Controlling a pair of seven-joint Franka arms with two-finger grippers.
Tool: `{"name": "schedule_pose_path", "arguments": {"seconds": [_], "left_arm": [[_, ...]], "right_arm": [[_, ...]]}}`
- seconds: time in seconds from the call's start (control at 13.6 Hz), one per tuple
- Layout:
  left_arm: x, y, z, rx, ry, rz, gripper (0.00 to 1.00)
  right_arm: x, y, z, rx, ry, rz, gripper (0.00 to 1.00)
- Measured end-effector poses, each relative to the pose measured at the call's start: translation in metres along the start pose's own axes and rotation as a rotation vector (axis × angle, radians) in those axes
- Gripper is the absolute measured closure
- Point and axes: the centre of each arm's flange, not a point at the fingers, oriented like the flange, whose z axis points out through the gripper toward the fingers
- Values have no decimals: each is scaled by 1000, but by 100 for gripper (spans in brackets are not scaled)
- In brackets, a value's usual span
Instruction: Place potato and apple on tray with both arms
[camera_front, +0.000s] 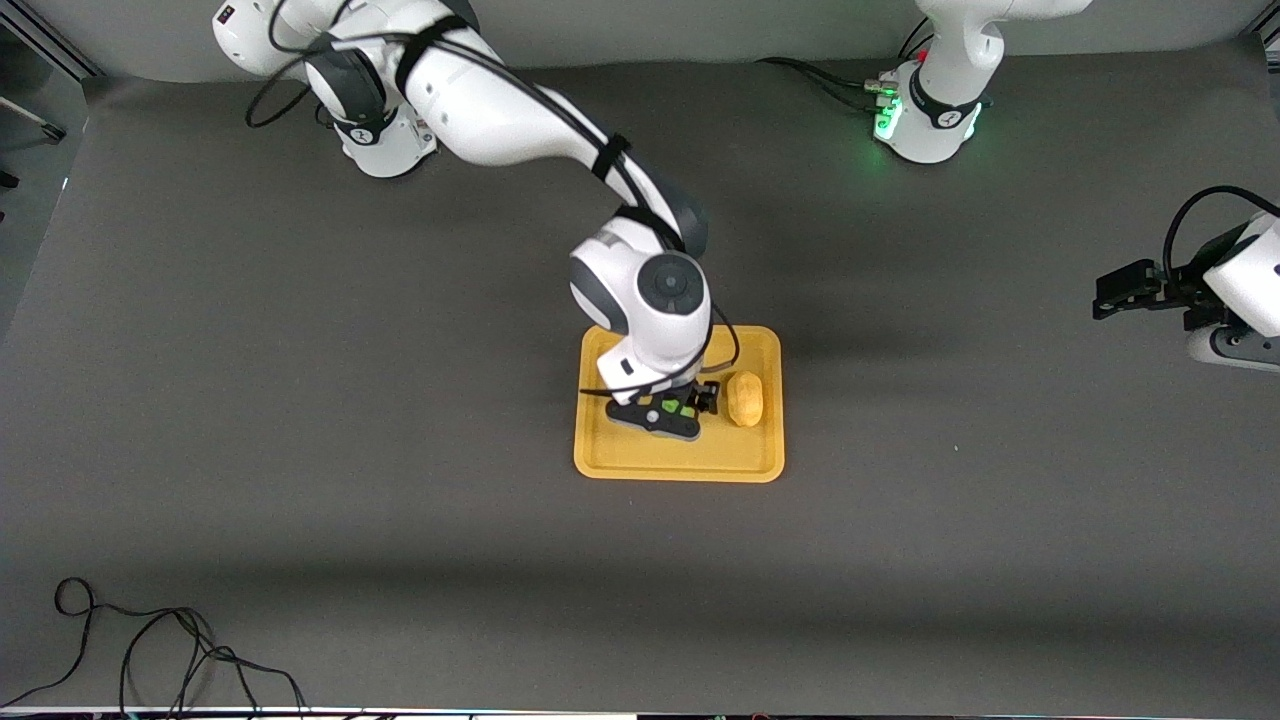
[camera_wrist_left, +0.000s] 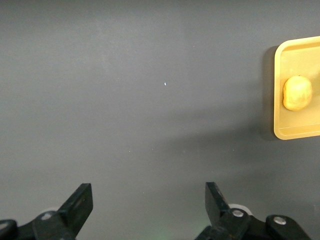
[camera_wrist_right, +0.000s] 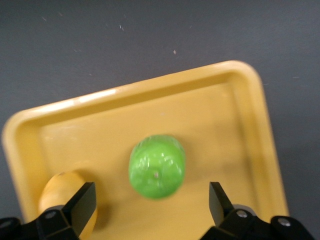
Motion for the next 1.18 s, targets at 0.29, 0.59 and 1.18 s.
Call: {"name": "schedule_pose_path", "arguments": {"seconds": [0.29,0.59,1.18], "left_arm": [[7,-1,-3,9,51,0,0],[9,-2,-1,15,61,0,0],[10,-6,3,36,56,-1,0]], "right_arm": [[0,41,-159,8,-21,21,0],[16,105,-230,-36,-65,-26,0],[125,359,-290,-1,-141,-165,0]]}}
